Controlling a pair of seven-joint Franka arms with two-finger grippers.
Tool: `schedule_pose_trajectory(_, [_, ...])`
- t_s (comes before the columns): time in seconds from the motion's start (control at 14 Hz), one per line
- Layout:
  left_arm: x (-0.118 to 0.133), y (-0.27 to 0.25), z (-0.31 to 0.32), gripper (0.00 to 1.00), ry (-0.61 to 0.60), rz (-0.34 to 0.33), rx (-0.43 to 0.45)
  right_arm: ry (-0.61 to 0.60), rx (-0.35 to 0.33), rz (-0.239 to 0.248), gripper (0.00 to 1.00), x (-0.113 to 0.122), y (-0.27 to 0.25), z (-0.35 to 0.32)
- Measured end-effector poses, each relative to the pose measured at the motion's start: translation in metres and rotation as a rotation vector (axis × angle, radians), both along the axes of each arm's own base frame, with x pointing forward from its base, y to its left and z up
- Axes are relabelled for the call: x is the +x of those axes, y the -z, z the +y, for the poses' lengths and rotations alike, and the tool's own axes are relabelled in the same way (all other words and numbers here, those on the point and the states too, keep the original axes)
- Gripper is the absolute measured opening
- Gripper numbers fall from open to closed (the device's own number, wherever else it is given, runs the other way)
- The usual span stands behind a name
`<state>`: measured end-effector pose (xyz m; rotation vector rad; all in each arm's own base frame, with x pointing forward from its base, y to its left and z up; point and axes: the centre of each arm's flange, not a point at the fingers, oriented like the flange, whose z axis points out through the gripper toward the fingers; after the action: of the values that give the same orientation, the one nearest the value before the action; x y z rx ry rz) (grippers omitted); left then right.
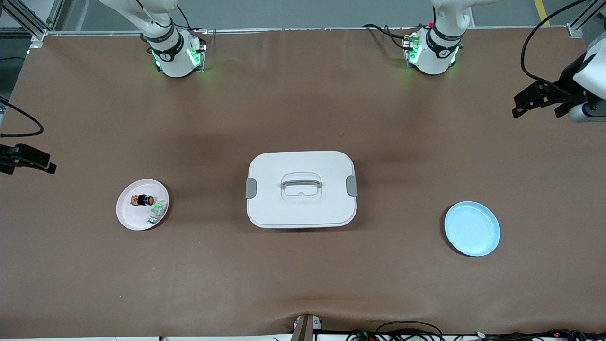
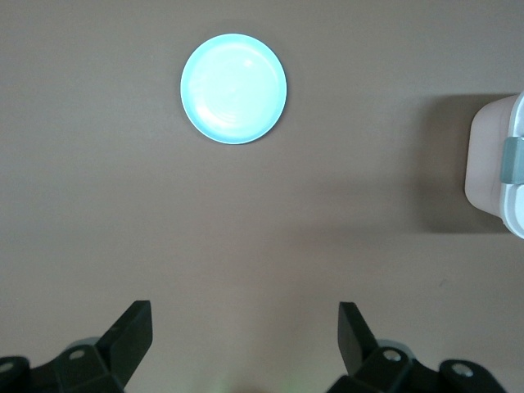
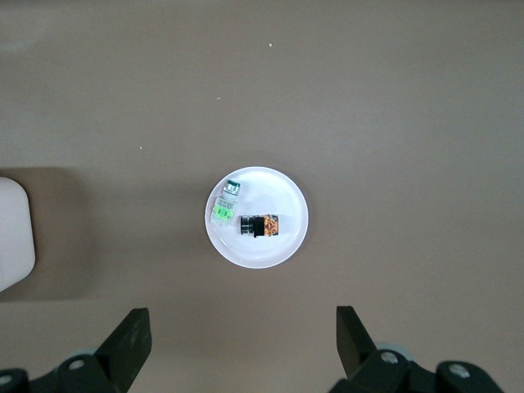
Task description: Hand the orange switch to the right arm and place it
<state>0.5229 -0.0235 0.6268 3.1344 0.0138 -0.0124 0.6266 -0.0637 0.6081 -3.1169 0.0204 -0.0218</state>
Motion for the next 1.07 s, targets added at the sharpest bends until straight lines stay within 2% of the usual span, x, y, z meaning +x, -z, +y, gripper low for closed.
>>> schedule_pose_trajectory(0.21, [0.000,0.000,0.000,1.00,0.000,0.000,0.000,0.019,0.000,0.005,1.00,-0.013,-0.021,0.002])
schedule_pose_trajectory(0.5, [0.000,0.000,0.000,1.00,0.002,0.001,0.000,0.088,0.006,-0.015,1.00,-0.027,-0.044,0.009])
schedule_pose_trajectory(0.86, [-0.001,0.001,-0.011,1.00,0.024,0.008,0.002,0.084,0.010,0.004,1.00,-0.026,-0.034,0.014])
schedule_pose_trajectory(1.07, [-0.003,0.001,-0.026,1.00,0.049,0.009,0.005,0.083,0.007,0.005,1.00,-0.034,-0.027,0.017])
